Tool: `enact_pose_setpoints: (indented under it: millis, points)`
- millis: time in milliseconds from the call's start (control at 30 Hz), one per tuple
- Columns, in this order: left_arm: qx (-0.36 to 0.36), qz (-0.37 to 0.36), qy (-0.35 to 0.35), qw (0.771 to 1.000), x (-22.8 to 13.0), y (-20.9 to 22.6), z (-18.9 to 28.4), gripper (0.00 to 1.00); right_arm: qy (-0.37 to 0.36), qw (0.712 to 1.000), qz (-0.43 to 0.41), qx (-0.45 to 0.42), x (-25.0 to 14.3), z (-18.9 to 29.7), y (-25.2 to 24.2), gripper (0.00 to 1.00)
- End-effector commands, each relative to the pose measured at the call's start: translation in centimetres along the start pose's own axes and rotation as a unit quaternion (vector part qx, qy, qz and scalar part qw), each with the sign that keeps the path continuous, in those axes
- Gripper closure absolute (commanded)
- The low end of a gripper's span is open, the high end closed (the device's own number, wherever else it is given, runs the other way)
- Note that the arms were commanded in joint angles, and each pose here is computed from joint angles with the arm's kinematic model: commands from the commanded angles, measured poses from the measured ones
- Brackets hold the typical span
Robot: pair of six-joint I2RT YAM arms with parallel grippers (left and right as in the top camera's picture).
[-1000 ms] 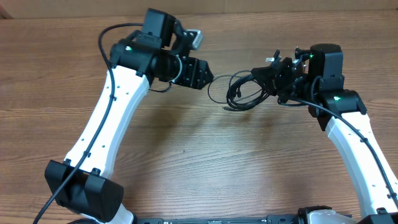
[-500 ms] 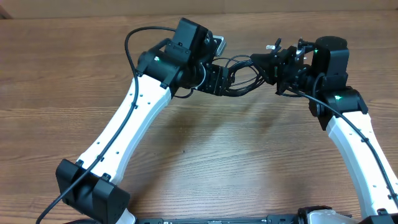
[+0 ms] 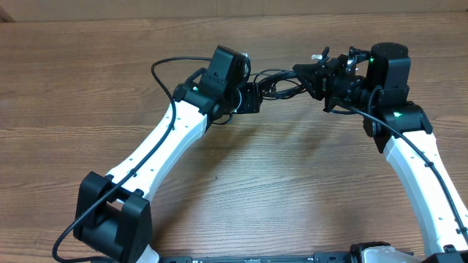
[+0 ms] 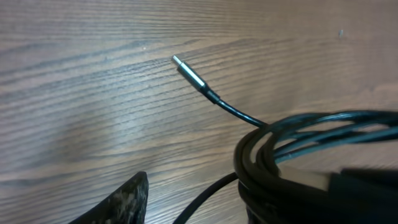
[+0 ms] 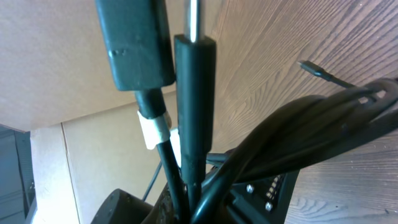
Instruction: Untangle cables
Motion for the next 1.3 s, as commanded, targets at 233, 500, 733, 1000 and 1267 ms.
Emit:
enact_pose_setpoints:
  millis: [233, 500, 733, 1000, 1267]
  points:
    - [-0.037, 0.053, -0.036, 0.997, 0.5, -0.3, -0.8, 0.51, 0.01, 0.999, 0.025, 0.03, -0.6, 1.0, 2.0, 0.96]
    - [-0.068, 0.016, -0.092, 0.993, 2.1, -1.3, -0.5, 0.46, 0.074, 0.995, 0.047, 0.047, -1.5, 1.1, 2.3, 0.96]
    - [-0.005, 0.028, -0.156, 0.987, 3.5, 0.1, -0.1, 0.44, 0.163, 0.98, 0.094, 0.071, -2.8, 1.4, 2.5, 0.96]
    - [0.01, 0.003, -0.211, 0.978, 5.9, 2.2, 1.0, 0.46, 0.202, 0.971, 0.126, 0.026, -4.6, 0.8, 0.3, 0.96]
    - [-0.115, -0.101, -0.128, 0.98, 4.9, 1.4, 1.0, 0.48, 0.147, 0.97, 0.191, -0.011, -3.9, 0.5, -0.7, 0.96]
Point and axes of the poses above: each gripper's point midway between its finger pads, its own z axis back along the fingers, its own y axis along the line the jaws close on, x = y × z, the point moved 10 cm from there along z, back along the fingers
